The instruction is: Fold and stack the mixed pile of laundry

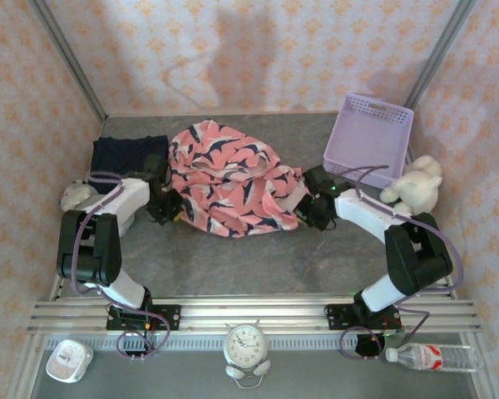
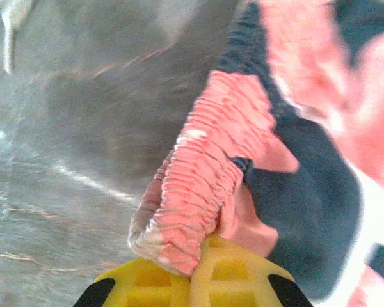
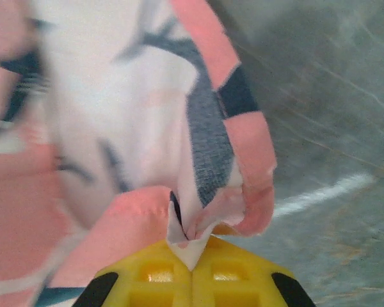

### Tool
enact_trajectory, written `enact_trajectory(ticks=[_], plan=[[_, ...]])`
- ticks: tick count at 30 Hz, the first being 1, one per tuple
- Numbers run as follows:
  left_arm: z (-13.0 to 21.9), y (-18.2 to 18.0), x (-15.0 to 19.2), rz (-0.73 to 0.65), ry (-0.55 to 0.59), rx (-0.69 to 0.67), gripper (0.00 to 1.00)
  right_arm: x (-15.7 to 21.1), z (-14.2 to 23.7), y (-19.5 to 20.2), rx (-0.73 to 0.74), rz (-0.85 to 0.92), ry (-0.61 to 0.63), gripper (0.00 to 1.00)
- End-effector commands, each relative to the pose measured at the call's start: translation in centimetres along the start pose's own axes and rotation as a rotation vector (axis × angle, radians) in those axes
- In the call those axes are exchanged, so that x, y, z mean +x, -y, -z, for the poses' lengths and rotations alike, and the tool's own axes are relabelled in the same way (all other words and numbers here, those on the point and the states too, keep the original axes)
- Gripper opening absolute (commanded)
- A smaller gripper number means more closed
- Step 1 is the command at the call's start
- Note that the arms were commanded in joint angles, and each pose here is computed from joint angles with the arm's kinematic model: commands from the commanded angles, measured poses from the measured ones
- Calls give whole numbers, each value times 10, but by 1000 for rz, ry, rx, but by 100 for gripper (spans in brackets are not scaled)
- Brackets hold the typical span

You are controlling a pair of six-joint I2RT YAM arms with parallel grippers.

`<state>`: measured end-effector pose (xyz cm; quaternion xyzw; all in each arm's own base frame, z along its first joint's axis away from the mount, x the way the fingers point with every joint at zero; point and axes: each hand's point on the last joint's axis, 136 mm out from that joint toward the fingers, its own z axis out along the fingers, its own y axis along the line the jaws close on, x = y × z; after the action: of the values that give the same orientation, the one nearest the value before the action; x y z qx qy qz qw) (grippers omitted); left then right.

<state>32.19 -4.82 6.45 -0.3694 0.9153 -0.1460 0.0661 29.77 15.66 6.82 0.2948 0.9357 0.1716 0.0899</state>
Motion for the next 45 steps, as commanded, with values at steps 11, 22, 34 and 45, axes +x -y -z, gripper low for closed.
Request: enact_trajectory(ticks=[11, 22, 34, 45], plan=[[311, 266, -149, -237, 493, 766, 0, -167, 275, -247, -714, 228, 390, 0], [237, 182, -84, -267, 357, 603, 0, -109, 238, -129, -558, 117, 405, 13], [60, 25, 13, -99, 80, 204, 72, -19, 113, 40, -281, -153, 256, 83], [12, 116, 13, -195, 45, 224, 60, -67, 70, -65, -203, 147, 191, 60]])
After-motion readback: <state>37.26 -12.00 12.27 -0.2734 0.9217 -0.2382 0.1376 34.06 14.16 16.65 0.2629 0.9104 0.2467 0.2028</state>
